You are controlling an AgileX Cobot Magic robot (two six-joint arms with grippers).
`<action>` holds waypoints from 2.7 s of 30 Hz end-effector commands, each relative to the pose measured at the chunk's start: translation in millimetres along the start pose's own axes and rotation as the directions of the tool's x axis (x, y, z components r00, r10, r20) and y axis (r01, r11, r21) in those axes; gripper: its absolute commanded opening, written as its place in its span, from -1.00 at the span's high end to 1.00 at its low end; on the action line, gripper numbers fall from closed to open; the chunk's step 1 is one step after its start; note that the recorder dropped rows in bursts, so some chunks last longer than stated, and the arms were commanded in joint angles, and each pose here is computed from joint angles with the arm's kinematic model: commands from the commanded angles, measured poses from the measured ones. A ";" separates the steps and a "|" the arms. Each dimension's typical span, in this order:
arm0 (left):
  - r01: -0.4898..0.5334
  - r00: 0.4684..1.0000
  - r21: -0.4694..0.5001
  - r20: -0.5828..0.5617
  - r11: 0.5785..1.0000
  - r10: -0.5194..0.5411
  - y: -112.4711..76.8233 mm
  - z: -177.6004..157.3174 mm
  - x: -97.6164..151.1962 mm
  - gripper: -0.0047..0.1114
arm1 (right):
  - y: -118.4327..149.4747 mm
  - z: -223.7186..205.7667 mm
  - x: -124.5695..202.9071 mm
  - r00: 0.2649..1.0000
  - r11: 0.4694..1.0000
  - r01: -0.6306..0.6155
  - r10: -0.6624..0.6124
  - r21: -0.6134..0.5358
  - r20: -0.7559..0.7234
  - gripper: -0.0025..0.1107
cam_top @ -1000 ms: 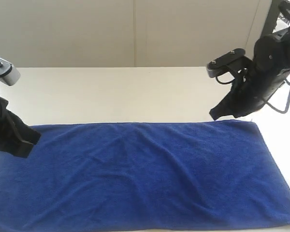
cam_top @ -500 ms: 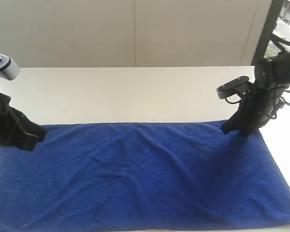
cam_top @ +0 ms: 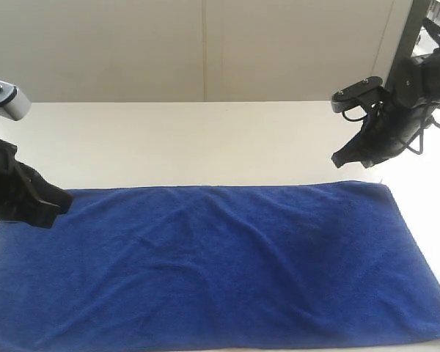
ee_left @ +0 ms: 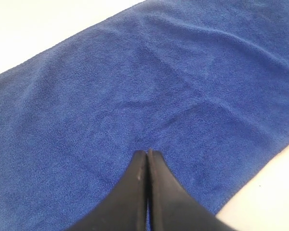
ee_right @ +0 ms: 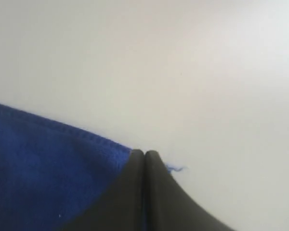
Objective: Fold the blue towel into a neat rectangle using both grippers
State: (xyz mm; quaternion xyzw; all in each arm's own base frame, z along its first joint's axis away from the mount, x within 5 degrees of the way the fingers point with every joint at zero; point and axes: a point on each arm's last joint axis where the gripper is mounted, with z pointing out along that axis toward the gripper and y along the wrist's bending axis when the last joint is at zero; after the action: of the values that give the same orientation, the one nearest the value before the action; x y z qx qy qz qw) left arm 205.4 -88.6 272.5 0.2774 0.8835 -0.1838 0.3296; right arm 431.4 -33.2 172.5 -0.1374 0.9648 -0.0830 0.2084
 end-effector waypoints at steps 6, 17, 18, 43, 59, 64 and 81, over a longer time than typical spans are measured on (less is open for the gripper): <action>0.002 1.000 0.023 0.003 1.000 -0.002 -3.9 -1.8 -0.7 0.92 | -9.7 36.2 13.4 0.995 0.999 0.012 -0.009 0.032 -0.103 0.96; 0.005 1.000 0.027 0.001 1.000 -0.005 -4.2 -1.8 -0.5 0.92 | -11.6 53.1 24.3 0.987 1.000 0.013 -0.009 0.023 -0.158 0.96; 0.005 1.000 0.027 0.001 1.000 -0.005 -4.2 -1.8 -0.5 0.92 | -12.2 53.8 24.4 0.987 0.999 0.025 -0.020 0.030 -0.157 0.96; -0.018 1.000 0.022 0.006 1.000 0.017 -3.8 -1.8 -0.9 0.92 | -40.6 -16.6 -8.2 0.992 0.981 -0.022 -0.002 0.193 0.123 0.96; -0.002 0.992 -0.004 -0.130 1.000 0.002 15.6 27.0 26.0 0.92 | 100.8 -122.8 88.0 0.989 0.993 0.048 -0.032 -0.107 0.146 0.96; 0.161 0.946 0.338 -0.321 0.927 -0.047 -3.2 24.3 20.5 0.92 | 118.4 -143.0 130.3 0.993 0.985 0.055 -0.038 -0.166 0.107 0.96; 0.215 0.973 -0.152 -0.045 0.965 -0.224 63.0 36.2 -9.4 0.92 | 120.1 -161.7 149.1 0.997 0.976 0.000 0.017 -0.216 0.075 0.96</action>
State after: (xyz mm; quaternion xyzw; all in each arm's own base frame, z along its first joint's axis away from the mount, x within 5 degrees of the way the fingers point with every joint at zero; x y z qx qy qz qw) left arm 248.2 -76.0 249.5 0.2051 0.9231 -0.1871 0.2661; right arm 206.8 50.7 235.1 -0.1664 0.9581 0.0159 0.2326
